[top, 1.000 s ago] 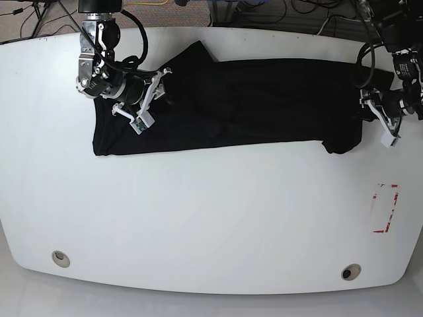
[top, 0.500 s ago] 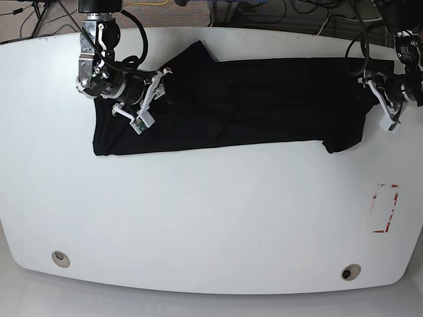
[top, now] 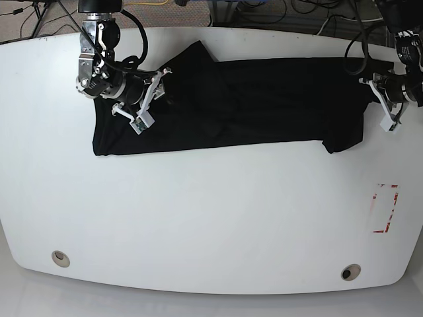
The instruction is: Layout the t-shirt on the table in an organized manner, then fold the t-shirt properly
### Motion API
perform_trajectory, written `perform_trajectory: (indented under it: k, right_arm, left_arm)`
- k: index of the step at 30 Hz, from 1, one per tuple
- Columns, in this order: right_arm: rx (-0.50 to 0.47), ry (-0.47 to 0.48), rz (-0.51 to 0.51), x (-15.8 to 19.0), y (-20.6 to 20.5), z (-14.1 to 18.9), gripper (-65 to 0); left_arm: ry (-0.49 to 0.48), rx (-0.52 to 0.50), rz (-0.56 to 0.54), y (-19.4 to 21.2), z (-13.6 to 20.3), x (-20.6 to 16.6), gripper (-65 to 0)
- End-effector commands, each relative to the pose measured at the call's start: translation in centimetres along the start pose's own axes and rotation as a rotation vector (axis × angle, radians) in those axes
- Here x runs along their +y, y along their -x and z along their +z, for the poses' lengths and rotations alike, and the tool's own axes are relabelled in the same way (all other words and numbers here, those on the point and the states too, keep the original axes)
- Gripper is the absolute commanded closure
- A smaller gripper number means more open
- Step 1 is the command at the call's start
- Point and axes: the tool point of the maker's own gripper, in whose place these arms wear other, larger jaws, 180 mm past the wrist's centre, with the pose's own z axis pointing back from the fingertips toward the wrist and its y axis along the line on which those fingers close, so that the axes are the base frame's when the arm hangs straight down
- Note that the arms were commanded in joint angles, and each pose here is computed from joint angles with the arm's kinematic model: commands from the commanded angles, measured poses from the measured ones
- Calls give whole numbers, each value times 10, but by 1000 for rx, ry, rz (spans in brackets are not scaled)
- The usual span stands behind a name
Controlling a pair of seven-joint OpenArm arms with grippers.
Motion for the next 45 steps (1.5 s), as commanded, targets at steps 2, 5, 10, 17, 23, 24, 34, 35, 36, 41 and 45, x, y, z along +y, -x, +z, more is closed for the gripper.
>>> perform_trajectory:
  k: [2, 5, 10, 17, 23, 24, 34, 35, 36, 41, 45]
  right_arm:
    - [57, 22, 8, -5, 11, 2, -298]
    - [57, 22, 8, -5, 11, 2, -298]
    - [57, 22, 8, -5, 11, 2, -298]
    - [56, 21, 7, -4, 10, 2, -298]
    - [56, 21, 7, -4, 10, 2, -298]
    - [56, 21, 7, -4, 10, 2, -298]
    - [46, 9, -3, 1, 8, -2, -298]
    - [46, 9, -3, 1, 8, -2, -298]
    - [45, 8, -4, 2, 8, -2, -298]
    - [48, 7, -6, 2, 10, -2, -298]
    - [48, 7, -6, 2, 10, -2, -298]
  left_arm:
    - [-5, -47, -14, -14, 7, 1, -50]
    - [-13, -75, -36, -23, 11, -3, -50]
    - [-30, -119, -107, -37, 20, -19, -50]
    - [-33, -156, -263, -55, 29, -57, -51]
    - [-17, -185, -344, -65, 31, -90, -53]
    - [-16, -190, -350, -66, 31, -92, -54]
    - [-111, -241, -275, -76, 55, -53, -257]
    - [-120, -242, -252, -74, 57, -45, -276]
    - [-130, -243, -228, -72, 59, -38, -297]
    - [-143, -241, -85, -59, 61, -2, -375]
    - [-135, -216, -15, -50, 58, 18, -376]
